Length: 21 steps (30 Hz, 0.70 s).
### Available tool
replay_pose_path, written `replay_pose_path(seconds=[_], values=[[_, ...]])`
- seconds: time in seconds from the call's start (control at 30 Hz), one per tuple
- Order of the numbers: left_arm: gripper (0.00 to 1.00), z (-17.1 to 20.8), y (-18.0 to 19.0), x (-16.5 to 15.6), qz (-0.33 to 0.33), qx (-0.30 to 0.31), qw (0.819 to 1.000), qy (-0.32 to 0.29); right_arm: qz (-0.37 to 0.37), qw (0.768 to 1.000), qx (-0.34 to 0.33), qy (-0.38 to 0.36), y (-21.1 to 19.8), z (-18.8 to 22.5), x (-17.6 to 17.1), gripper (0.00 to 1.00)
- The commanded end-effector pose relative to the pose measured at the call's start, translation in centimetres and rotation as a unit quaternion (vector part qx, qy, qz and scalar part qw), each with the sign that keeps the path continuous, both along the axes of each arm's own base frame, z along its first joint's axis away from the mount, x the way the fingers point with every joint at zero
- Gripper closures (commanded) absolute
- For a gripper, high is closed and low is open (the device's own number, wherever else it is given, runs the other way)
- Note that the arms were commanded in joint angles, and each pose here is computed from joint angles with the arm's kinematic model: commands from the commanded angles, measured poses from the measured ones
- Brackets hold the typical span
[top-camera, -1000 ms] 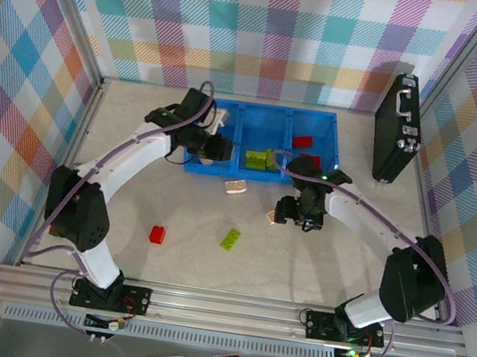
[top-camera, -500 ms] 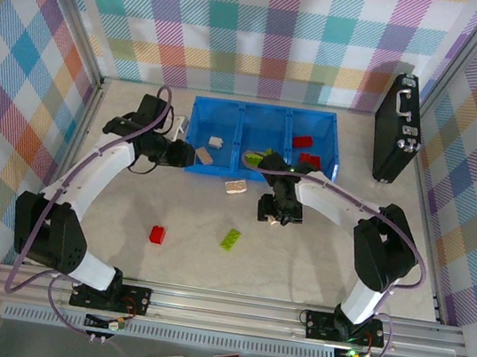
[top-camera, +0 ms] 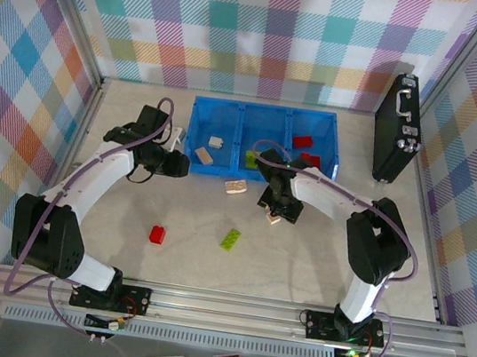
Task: Sort the legos into containers by color
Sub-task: Pick up the lego from the center of the table.
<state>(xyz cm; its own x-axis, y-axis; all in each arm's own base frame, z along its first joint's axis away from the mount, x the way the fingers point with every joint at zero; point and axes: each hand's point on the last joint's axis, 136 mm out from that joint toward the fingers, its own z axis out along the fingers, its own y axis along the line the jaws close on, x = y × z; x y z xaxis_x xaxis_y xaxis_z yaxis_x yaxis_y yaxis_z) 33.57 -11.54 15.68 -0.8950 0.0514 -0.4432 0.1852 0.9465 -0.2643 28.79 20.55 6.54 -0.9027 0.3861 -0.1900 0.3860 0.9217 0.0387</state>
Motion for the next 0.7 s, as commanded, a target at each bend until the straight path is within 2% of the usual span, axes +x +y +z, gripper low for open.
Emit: replay_pose_path(seconds=[0.0, 0.33, 0.67], values=[[0.60, 0.7, 0.6, 0.3, 0.002, 0.003, 1.000, -0.020, -0.062, 0.998, 0.004, -0.006, -0.1, -0.1, 0.3, 0.34], [0.60, 0.6, 0.8, 0.4, 0.004, 0.003, 1.000, -0.020, -0.065, 0.997, 0.030, 0.030, 1.8, -2.9, 0.3, 0.38], [0.60, 0.4, 0.6, 0.4, 0.004, -0.002, 1.000, -0.016, -0.061, 0.997, 0.026, 0.038, 1.5, -4.2, -0.2, 0.51]])
